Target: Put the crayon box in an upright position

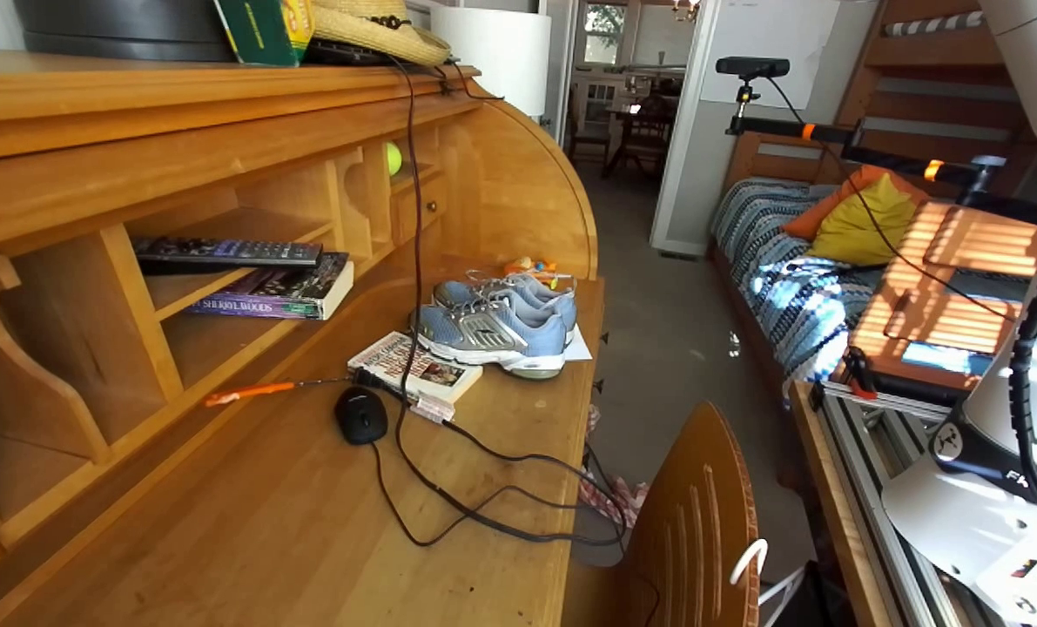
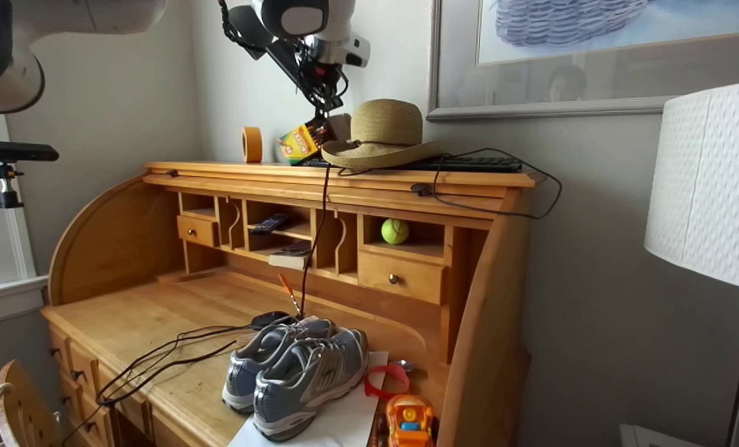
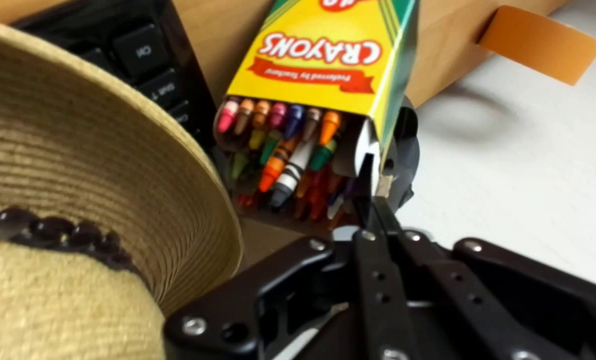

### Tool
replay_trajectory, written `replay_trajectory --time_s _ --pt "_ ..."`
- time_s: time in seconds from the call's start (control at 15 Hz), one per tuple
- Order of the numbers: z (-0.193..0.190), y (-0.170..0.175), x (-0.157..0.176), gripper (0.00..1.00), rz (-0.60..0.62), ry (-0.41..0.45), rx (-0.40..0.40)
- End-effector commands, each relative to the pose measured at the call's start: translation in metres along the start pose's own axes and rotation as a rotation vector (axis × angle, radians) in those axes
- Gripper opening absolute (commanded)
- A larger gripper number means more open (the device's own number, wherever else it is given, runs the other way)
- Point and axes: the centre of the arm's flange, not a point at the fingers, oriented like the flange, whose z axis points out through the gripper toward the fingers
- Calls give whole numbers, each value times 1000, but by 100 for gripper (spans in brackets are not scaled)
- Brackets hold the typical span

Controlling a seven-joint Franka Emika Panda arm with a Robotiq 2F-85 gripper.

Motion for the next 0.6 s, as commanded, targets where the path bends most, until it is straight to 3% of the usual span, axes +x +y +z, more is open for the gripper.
replay_trajectory --time_s 0.0,0.27,0.53 --pt "-37 -26 9 0 -63 59 -83" --pt "-43 -47 6 0 -132 58 -154" --pt "-23 -60 5 0 -152 21 -194"
